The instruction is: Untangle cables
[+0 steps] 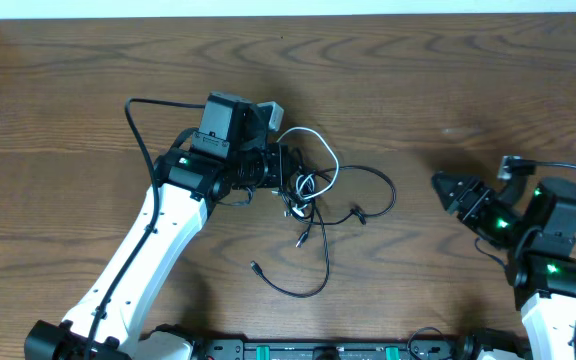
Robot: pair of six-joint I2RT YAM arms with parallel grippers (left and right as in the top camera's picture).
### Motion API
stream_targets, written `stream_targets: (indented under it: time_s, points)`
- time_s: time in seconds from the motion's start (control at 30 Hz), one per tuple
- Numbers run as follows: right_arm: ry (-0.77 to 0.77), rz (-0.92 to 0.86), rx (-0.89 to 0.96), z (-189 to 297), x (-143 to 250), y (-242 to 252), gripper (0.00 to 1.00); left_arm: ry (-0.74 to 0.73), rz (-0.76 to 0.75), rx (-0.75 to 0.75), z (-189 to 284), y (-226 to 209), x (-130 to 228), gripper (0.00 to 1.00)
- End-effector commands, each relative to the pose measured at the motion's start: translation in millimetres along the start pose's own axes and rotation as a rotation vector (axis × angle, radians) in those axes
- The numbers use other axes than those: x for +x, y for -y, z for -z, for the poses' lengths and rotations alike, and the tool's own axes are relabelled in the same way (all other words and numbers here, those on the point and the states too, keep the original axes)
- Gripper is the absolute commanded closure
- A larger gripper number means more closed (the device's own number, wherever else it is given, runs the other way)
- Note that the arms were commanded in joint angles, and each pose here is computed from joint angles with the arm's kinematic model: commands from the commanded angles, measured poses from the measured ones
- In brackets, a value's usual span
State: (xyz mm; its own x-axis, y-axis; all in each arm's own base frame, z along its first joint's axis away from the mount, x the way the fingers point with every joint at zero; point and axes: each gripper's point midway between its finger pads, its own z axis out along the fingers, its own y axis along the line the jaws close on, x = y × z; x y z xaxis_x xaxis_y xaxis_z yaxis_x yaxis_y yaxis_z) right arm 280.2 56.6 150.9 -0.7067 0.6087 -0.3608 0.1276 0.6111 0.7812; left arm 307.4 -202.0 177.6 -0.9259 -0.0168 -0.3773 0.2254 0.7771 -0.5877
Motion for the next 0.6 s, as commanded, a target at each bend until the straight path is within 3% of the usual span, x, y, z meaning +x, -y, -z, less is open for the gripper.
stream_targets:
  time_s: [0.0,0.17,0.33,0.57]
  points:
    - [-0.109,-0.021,-0.06,-10,24,-15,0.36,-0.003,-0.122,0.155,10,30,-1,0.92]
    - [-0.217,-0.007,-0.083,-34,51,-32,0.41,0.003,-0.169,0.27,15,51,-3,0.92]
    - [-0.293,0.051,-0.137,-62,76,-54,0.47,0.012,-0.176,0.285,15,54,-6,0.92]
    - [-0.348,-0.057,-0.105,-89,96,-54,0.56,-0.014,-0.191,0.379,21,70,0,0.92]
